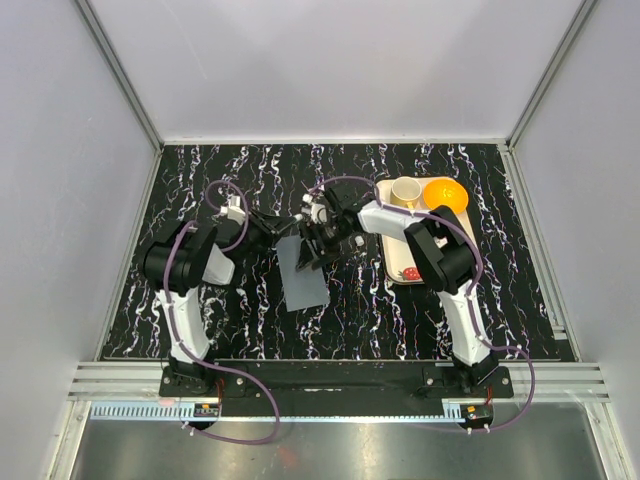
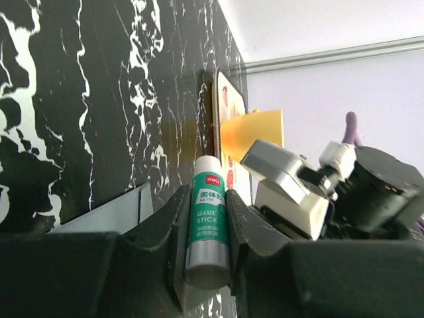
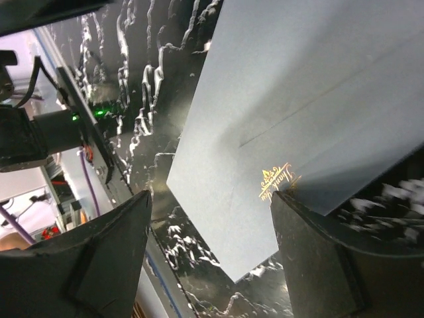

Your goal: Place the letter into the envelope and seal it

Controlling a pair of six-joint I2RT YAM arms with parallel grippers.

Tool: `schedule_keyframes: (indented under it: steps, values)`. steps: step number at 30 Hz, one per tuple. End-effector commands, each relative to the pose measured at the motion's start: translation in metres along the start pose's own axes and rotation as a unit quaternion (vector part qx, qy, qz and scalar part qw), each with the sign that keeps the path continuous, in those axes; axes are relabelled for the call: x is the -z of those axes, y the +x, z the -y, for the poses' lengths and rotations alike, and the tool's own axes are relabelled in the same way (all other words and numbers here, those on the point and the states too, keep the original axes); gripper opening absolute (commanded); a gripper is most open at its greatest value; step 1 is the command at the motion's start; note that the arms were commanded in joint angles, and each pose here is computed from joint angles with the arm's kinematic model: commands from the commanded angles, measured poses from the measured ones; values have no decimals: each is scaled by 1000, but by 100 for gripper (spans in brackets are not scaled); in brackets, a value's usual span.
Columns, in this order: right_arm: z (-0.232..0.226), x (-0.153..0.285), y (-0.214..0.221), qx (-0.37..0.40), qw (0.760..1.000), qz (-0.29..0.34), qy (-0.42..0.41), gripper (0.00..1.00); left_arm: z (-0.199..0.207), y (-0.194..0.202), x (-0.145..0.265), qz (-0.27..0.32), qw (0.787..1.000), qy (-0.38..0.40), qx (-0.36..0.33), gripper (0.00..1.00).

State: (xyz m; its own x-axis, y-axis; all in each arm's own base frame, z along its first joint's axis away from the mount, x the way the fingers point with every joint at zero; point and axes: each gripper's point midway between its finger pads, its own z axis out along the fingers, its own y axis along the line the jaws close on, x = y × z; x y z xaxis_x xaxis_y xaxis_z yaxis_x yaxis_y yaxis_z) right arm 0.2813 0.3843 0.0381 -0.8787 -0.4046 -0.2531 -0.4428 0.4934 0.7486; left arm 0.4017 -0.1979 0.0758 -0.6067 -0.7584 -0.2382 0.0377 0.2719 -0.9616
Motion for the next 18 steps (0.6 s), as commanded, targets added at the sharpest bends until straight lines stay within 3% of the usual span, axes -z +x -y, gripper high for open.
schedule_keyframes:
  steps: [1, 6, 11, 18]
  values:
    - [46, 21, -3, 25, 997, -3, 69, 78, 41, -23, 9, 29, 996, 69, -43, 0]
    - [14, 27, 2, 26, 1000, -10, 7, 77, 78, -31, 19, 33, 987, 92, -124, 0]
    - [-7, 32, -3, 24, 999, 7, -24, 74, 95, -41, 32, 28, 982, 105, -157, 0]
    - [-14, 28, -11, -16, 998, 23, -50, 53, 92, -56, 44, 35, 981, 97, -165, 0]
